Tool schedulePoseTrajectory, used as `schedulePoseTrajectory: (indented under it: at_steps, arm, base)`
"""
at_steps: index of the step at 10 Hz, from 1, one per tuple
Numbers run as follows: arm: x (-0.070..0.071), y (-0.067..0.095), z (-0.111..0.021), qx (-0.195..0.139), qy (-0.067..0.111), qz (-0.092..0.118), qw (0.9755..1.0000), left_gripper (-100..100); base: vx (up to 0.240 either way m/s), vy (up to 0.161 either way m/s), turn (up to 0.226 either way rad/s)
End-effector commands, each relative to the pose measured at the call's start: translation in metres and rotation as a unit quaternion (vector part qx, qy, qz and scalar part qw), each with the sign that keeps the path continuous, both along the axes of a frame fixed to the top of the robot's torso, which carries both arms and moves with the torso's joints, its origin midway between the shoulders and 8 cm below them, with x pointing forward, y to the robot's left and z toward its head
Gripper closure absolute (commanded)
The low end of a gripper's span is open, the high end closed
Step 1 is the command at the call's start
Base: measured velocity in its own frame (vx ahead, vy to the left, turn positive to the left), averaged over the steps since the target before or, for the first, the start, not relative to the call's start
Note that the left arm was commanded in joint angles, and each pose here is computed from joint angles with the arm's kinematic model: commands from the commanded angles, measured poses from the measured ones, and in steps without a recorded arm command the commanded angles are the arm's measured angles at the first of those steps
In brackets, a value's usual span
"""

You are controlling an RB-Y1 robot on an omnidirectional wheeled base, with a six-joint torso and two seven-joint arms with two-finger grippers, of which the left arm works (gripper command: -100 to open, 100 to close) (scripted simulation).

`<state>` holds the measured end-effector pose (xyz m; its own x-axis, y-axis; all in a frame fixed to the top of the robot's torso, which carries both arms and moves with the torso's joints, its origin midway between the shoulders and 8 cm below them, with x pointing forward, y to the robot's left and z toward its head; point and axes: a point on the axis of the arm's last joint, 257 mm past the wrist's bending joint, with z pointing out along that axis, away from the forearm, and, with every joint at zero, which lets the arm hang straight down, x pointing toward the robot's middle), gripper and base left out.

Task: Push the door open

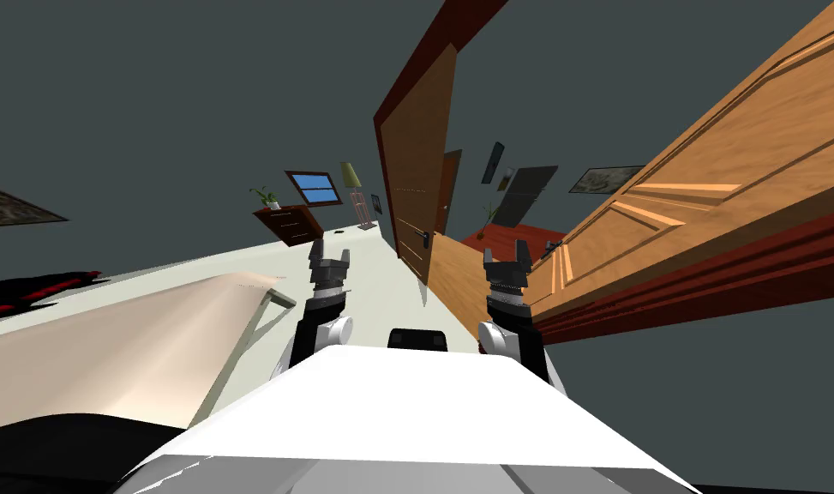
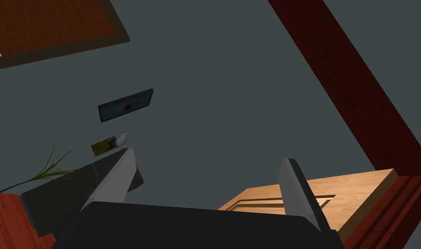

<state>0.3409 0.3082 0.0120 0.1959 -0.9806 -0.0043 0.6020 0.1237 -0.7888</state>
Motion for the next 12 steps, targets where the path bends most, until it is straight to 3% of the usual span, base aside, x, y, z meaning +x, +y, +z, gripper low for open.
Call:
schedulePoseTrajectory:
  at_steps: [1, 5, 6, 12]
  arm:
    - [0.01, -0.006, -0.01, -0.005, 0.009, -0.013, 0.9999, -100]
    - [0.035, -0.025, -0.036, -0.017, 0.033, -0.047, 0.9982, -100]
    - [0.046, -0.035, -0.047, -0.021, 0.045, -0.062, 0.9968, -100]
    - [0.08, -0.071, -0.088, -0.033, 0.086, -0.114, 0.9891, -100]
  base:
    - [0.069, 0.015, -0.108]
    - [0.127, 0.065, -0.089]
    - [0.146, 0.069, -0.16]
    - [0.106, 0.073, -0.096]
